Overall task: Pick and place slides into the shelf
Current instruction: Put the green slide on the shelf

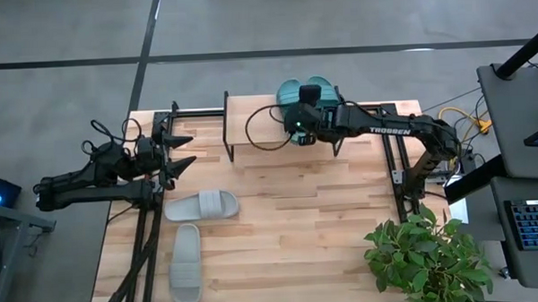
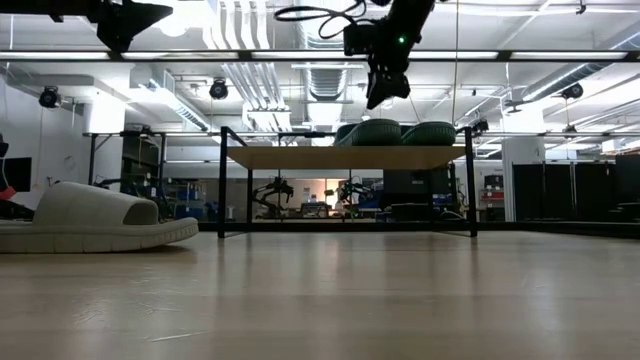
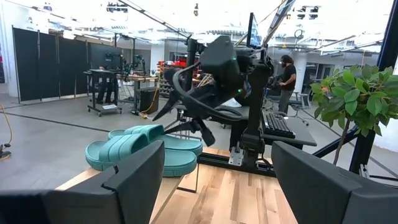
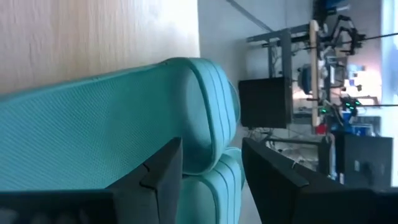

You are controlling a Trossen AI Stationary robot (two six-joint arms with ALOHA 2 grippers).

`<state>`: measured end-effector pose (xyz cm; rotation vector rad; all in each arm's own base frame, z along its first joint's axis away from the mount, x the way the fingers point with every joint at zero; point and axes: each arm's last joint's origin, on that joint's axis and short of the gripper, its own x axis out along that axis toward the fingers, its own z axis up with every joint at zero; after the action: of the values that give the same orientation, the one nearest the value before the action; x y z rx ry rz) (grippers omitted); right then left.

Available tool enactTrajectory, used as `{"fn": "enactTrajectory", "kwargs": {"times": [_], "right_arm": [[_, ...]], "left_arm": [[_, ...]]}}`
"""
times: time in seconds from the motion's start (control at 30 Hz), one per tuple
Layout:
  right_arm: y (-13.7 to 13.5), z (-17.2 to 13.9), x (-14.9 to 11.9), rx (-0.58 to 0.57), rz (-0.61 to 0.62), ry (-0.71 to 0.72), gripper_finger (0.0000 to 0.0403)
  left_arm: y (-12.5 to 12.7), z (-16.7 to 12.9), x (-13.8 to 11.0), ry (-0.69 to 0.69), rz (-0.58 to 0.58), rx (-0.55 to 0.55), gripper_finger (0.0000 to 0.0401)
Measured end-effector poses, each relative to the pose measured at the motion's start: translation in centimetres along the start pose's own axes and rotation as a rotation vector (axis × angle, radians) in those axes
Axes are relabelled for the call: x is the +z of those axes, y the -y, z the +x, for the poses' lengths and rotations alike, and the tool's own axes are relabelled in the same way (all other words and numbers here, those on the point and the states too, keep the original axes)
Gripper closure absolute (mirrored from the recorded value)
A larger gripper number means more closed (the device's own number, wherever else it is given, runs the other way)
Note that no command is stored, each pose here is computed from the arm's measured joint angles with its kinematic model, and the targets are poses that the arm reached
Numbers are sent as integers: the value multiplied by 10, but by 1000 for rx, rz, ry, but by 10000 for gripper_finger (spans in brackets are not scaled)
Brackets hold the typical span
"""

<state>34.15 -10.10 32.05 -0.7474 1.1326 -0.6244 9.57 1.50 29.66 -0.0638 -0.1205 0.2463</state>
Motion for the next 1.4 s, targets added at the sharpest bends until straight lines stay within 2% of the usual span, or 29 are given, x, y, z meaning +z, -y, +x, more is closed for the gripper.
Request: {"fn": "enactTrajectory", "kwargs": {"times": [0.2, 0.4, 0.57, 0.73, 0.83, 1.2, 1.4], "right_arm": [[8, 8, -3, 34, -25, 26, 256], [7, 14, -8, 58, -109, 22, 264], [6, 21, -9, 38, -99, 33, 267], [1, 33, -16, 23, -162, -3, 264], [4, 35, -15, -14, -131, 10, 266], [2, 62, -16, -17, -192, -17, 282], [7, 66, -14, -47, -150, -7, 303]], "left_arm": [[0, 0, 0, 0, 0, 0, 120], [0, 0, 0, 0, 0, 0, 120], [0, 0, 0, 0, 18, 0, 120], [0, 0, 0, 0, 24, 0, 120], [0, 0, 0, 0, 23, 0, 120], [0, 0, 0, 1, 26, 0, 120], [0, 0, 0, 0, 26, 0, 120]]}}
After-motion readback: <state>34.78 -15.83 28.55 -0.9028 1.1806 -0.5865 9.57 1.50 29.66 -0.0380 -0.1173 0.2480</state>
